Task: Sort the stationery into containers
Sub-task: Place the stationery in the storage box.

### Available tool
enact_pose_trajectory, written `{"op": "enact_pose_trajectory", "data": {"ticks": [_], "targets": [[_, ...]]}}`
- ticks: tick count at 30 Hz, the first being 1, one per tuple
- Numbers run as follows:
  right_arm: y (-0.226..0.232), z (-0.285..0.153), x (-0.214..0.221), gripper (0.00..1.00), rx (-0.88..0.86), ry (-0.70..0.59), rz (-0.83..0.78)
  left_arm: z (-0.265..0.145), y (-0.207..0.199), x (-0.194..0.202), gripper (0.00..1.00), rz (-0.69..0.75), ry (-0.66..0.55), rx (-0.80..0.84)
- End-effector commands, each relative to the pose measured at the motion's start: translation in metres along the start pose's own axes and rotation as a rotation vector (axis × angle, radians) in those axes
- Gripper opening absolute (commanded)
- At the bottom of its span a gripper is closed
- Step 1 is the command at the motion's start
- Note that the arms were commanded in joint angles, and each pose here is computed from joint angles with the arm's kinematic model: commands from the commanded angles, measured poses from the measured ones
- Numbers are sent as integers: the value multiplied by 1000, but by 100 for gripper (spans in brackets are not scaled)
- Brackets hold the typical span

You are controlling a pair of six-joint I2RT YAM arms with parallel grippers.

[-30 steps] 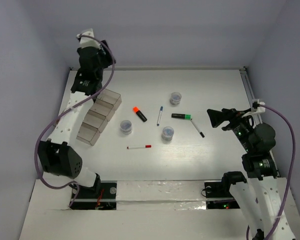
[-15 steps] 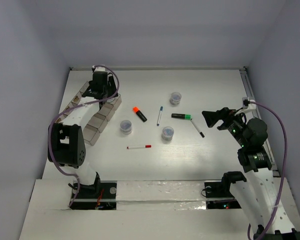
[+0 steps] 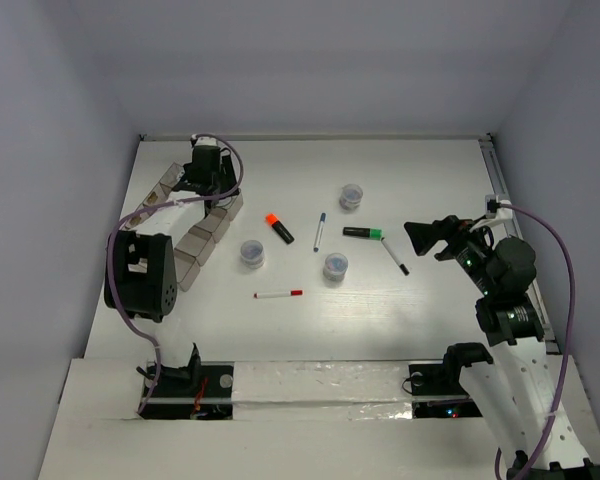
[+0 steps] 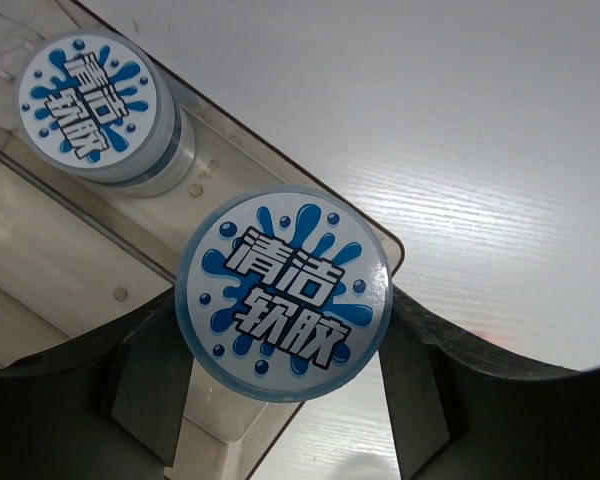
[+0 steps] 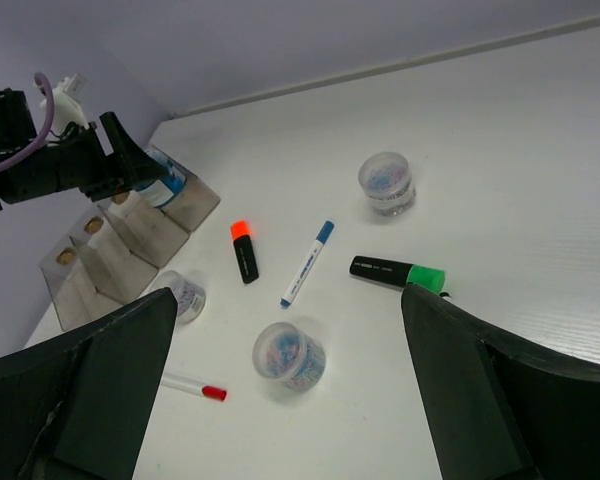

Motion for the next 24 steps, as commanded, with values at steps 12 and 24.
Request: {"op": "enact_pose_trajectory", "data": {"ticks": [12, 24], "targets": [[8, 1, -11, 100, -40, -38, -39, 3, -7, -49, 58, -8, -154, 5], [7, 1, -10, 100, -33, -34, -38, -42, -13, -92, 99, -67, -257, 48]]}}
Point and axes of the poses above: each gripper's point midway between its finger pads, its own z axis out along the fingers, its own y axis along the line the jaws close on, x = y × z, the point moved 1 cm from there along -z, back along the fingers, and after that the axes turned 2 degrees about -z, right-handed, at the moved point
